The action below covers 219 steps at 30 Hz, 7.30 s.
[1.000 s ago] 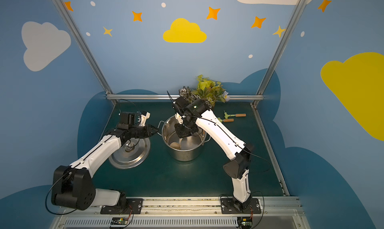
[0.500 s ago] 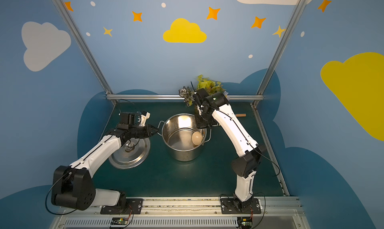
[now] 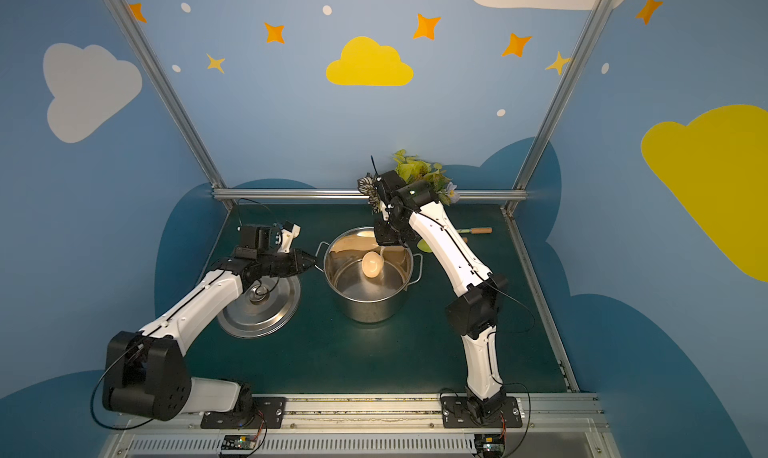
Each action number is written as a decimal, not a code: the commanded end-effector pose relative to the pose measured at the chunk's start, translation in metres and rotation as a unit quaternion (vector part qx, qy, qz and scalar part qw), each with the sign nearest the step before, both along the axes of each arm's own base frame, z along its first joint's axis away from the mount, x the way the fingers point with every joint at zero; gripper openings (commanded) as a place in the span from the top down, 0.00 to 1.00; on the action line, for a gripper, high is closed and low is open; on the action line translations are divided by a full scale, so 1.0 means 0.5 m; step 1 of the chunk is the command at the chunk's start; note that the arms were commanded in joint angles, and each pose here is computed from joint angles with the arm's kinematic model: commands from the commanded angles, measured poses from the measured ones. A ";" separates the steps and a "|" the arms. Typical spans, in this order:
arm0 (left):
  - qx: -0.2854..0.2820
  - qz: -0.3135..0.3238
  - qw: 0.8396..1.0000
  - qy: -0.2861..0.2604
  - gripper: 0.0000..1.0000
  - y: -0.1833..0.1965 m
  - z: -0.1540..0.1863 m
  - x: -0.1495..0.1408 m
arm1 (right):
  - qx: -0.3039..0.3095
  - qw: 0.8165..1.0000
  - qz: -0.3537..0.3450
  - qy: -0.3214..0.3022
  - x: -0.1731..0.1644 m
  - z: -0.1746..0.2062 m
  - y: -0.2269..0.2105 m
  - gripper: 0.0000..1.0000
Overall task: Stir the soup with a spoon
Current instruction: Stir the soup in the pan with a stick.
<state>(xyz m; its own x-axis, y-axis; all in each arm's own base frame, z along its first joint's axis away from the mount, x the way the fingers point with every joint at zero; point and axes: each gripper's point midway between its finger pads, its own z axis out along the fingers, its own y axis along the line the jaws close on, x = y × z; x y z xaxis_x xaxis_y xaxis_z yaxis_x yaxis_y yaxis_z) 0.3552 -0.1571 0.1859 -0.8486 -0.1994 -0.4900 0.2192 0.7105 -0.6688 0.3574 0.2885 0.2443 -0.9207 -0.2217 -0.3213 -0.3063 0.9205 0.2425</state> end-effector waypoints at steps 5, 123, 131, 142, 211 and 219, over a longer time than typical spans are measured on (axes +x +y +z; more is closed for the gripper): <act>-0.012 -0.028 1.000 0.006 0.85 -0.015 -0.001 -0.029 | 0.088 0.994 0.067 -0.022 -0.031 0.049 0.133 1.00; -0.028 -0.029 0.999 0.005 0.85 -0.018 0.006 -0.027 | 0.049 0.996 0.074 -0.022 -0.046 0.025 0.150 1.00; -0.028 -0.029 0.999 0.002 0.85 -0.017 0.010 -0.029 | 0.013 0.994 0.111 -0.002 -0.159 0.032 0.134 1.00; -0.027 -0.028 0.999 0.002 0.85 -0.017 0.011 -0.029 | -0.084 0.995 0.060 0.011 -0.234 -0.010 -0.040 1.00; -0.021 -0.024 0.999 0.002 0.85 -0.012 0.007 -0.028 | -0.007 0.999 -0.030 -0.030 -0.169 0.054 -0.105 1.00; -0.020 -0.023 1.000 0.002 0.85 -0.011 0.005 -0.027 | -0.001 0.996 -0.058 -0.063 -0.101 0.072 -0.134 1.00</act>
